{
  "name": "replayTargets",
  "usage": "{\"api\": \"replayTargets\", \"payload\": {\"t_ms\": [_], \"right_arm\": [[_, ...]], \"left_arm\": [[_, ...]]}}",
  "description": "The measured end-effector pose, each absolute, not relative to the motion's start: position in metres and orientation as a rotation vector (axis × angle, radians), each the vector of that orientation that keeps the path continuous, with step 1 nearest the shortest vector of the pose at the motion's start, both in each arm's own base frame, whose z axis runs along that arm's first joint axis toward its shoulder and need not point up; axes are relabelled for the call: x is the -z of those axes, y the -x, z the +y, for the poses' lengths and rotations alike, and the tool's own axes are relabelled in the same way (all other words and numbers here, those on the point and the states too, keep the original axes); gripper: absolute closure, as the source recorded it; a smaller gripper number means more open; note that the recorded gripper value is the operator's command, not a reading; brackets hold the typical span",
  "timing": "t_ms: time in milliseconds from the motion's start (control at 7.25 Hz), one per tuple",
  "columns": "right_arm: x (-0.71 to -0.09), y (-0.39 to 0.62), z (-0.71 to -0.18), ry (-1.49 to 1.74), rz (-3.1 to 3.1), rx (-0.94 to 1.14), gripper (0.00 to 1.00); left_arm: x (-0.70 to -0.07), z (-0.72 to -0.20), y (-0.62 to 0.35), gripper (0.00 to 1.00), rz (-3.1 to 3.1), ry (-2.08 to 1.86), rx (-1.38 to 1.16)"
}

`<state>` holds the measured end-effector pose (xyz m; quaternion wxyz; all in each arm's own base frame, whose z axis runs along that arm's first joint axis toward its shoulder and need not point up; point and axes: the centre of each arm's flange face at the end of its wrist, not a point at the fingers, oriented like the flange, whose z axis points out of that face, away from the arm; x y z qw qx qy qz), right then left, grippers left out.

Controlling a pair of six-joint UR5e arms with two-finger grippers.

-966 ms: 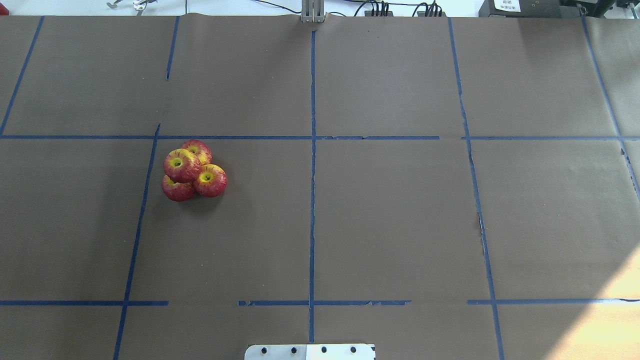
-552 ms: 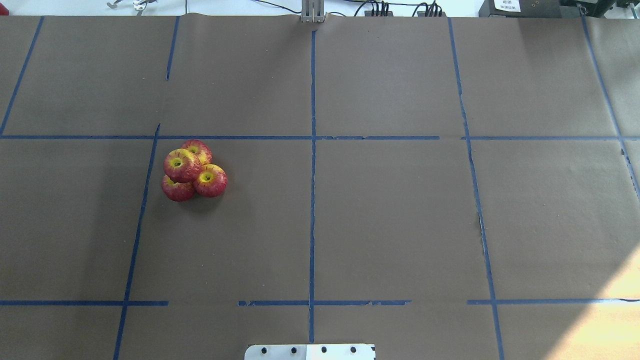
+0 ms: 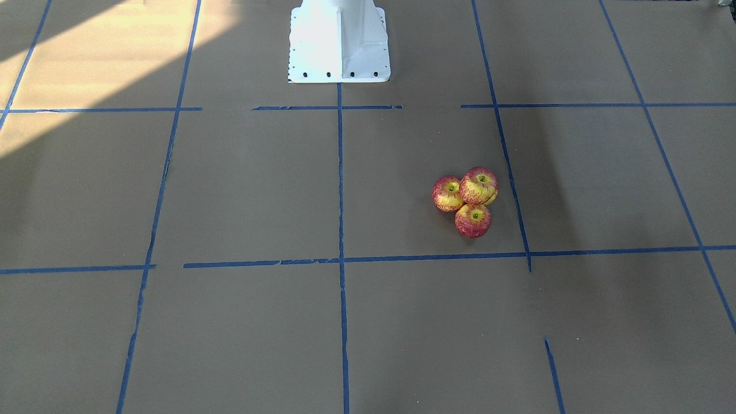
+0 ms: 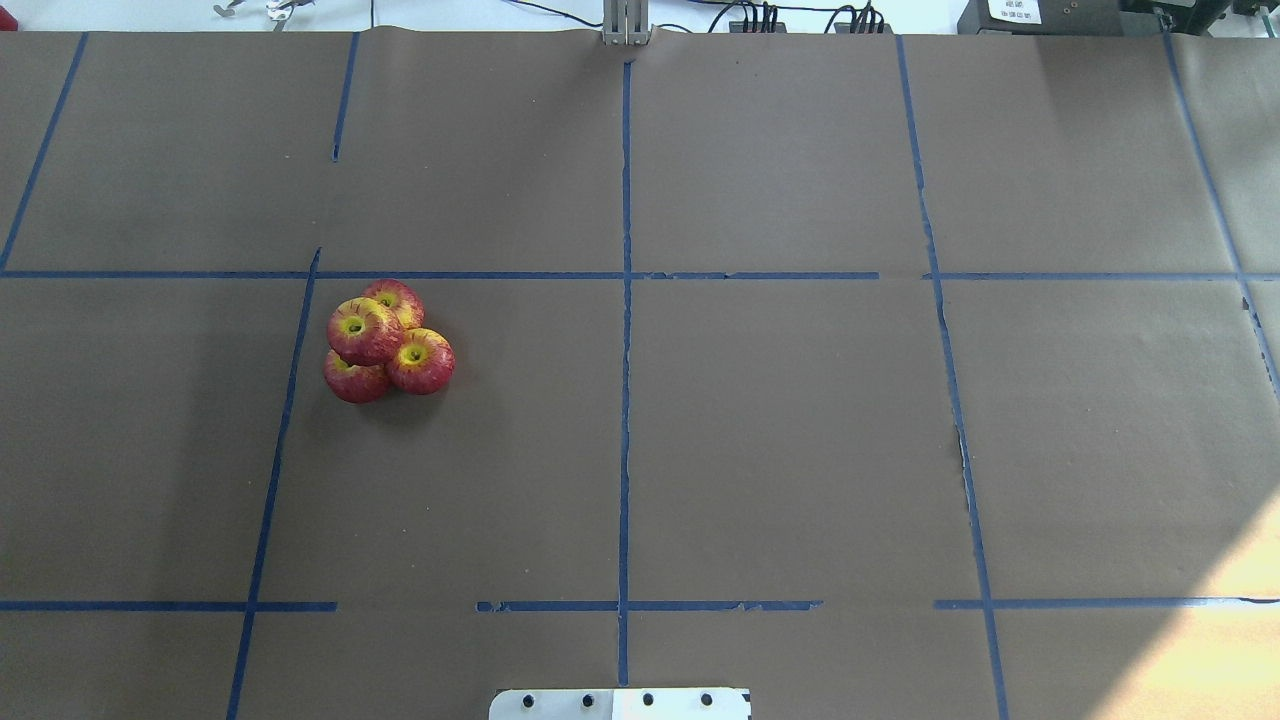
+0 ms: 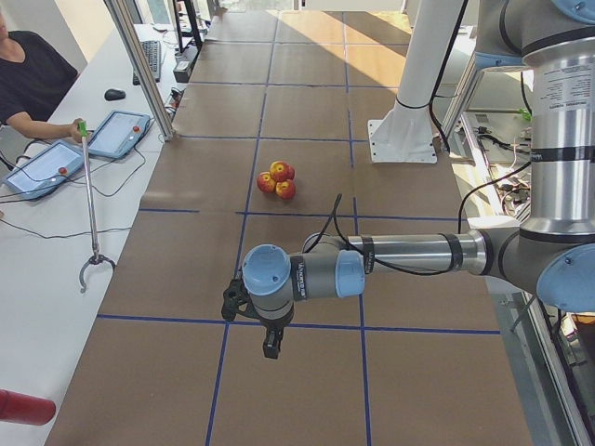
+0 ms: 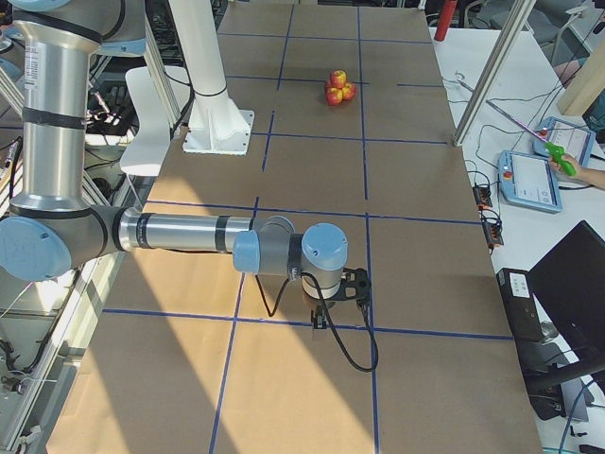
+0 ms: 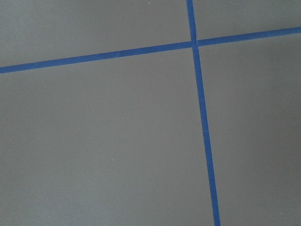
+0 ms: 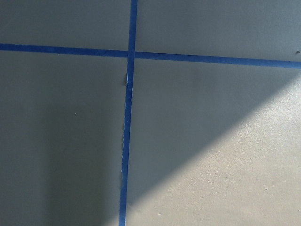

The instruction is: Stack apples

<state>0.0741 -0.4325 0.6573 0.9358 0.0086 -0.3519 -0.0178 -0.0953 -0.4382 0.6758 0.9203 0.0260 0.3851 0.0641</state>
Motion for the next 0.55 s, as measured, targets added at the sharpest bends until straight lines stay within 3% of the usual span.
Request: {"api": "replayTargets", "payload": {"t_ms": [552], "right_arm": [[-0.6574,-0.0741,-0.4325,-0.017,-0.719,0.036,0.0]], "left_arm": [[-0.6749,-0.4489,0.098,0.0,0.789,-0.059,-0.131]]}}
